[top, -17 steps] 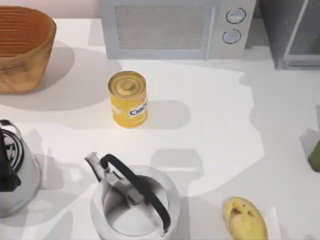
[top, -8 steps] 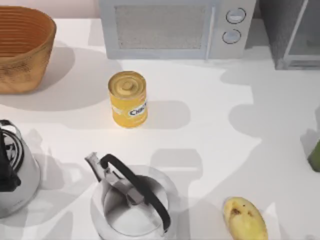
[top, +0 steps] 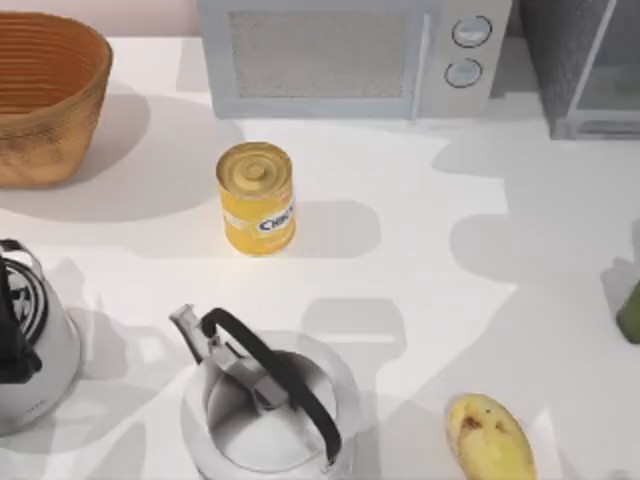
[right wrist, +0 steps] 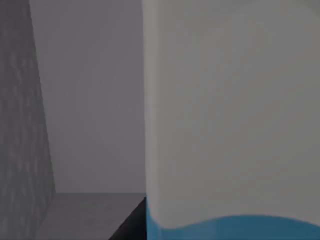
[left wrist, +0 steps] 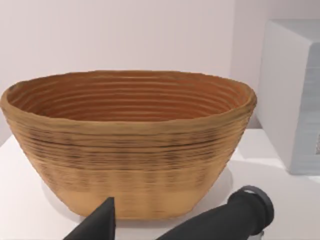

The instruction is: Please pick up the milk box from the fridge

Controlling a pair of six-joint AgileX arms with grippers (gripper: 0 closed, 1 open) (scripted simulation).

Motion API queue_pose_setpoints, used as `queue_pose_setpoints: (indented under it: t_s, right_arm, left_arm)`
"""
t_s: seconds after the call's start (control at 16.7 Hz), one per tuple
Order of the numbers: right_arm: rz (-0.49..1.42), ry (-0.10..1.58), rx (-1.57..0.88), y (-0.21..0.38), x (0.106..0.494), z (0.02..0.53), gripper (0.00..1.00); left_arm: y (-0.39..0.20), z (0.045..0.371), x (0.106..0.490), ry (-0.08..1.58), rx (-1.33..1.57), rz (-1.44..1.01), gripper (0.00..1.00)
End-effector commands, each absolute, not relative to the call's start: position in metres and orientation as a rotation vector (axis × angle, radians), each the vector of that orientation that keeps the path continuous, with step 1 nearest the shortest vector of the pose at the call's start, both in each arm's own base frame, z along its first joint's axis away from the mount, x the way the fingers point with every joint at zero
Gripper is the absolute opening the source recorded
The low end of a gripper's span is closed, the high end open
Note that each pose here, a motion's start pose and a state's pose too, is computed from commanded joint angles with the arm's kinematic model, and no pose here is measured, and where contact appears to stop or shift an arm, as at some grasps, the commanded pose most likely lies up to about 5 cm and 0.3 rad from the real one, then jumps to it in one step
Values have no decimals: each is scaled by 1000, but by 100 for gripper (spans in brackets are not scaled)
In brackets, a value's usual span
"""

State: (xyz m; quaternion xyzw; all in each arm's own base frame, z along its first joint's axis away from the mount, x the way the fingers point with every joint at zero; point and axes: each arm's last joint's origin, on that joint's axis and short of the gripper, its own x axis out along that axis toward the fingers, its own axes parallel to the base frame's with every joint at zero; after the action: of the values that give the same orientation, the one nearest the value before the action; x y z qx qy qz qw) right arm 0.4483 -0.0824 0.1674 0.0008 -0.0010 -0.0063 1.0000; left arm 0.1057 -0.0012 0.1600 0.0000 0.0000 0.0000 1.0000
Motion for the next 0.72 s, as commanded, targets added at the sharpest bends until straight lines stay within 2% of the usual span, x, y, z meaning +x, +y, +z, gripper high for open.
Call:
queue_pose_setpoints:
  t_s: [0.72]
  right_arm:
    - [-13, 11, 4, -80, 363, 165, 0]
  left_arm:
    - [-1, 160, 106, 0, 0, 0, 100]
